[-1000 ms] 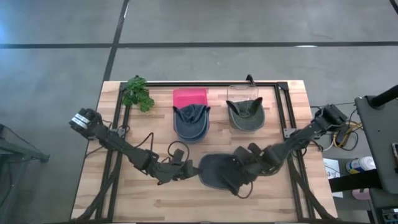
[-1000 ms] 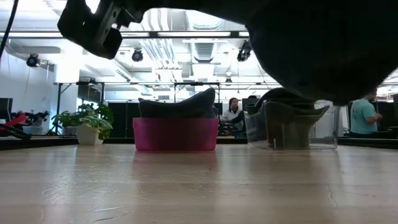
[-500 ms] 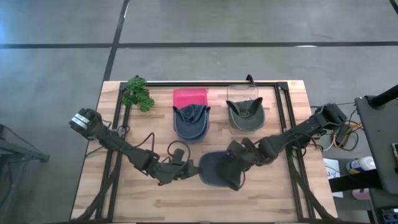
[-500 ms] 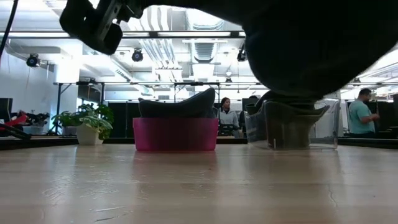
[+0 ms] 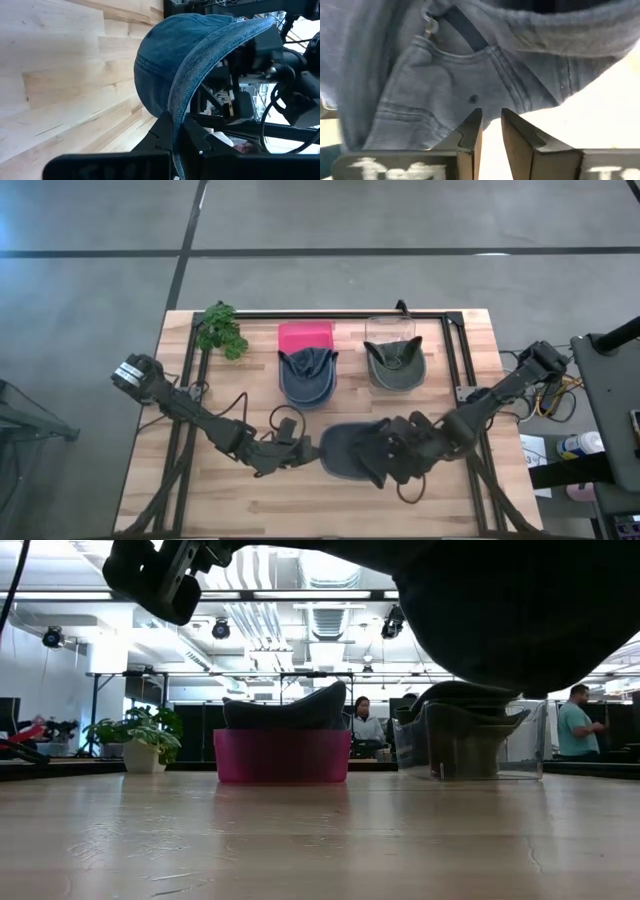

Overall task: Pick & Place hat
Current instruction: Put the blue cap into the red bin

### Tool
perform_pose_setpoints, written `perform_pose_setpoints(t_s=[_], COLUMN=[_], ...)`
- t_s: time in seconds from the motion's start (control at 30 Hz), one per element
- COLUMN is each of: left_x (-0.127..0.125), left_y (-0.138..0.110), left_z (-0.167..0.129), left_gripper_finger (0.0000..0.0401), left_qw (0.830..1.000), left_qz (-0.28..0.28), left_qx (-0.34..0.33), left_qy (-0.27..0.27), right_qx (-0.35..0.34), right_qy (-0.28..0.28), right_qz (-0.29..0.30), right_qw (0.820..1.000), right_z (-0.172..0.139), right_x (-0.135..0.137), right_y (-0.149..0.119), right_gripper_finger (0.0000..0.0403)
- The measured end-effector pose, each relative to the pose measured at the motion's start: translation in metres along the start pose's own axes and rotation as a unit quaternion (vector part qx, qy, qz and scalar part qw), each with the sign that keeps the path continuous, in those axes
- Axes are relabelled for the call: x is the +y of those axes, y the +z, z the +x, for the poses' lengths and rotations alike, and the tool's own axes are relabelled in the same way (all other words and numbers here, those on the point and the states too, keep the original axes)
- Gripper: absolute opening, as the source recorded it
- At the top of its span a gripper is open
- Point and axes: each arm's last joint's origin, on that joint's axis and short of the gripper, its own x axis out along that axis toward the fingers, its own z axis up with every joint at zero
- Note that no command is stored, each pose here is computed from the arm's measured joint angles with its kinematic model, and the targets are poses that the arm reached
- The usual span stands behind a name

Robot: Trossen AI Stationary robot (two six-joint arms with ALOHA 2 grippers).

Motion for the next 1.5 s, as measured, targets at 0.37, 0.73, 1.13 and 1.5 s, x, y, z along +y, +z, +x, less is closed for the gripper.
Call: perform_pose_setpoints(t_s=[0.37,0.73,1.13,1.5], left_x=[-0.008,-0.011,-0.014,-0.015], left_y=[0.000,0.000,0.000,0.000], left_z=[0.000,-0.001,-0.001,-0.001], left_gripper_finger=[0.0009,0.0009,0.0009,0.0009], left_qw=[0.999,0.999,0.999,0.998], left_qz=[-0.014,-0.013,-0.013,-0.011], left_qx=[0.001,-0.001,0.001,0.000], left_qy=[-0.033,-0.039,-0.050,-0.055], right_qx=[0.002,0.001,-0.145,-0.162], right_qy=[0.026,0.027,-0.007,-0.061], right_qz=[-0.030,-0.039,0.019,0.019], right_qw=[0.999,0.999,0.989,0.985], right_z=[0.028,0.029,-0.037,-0.020], right_x=[0.017,0.026,-0.009,-0.025], right_y=[-0.011,-0.015,0.002,0.036], right_gripper_finger=[0.0068,0.0068,0.0068,0.0068])
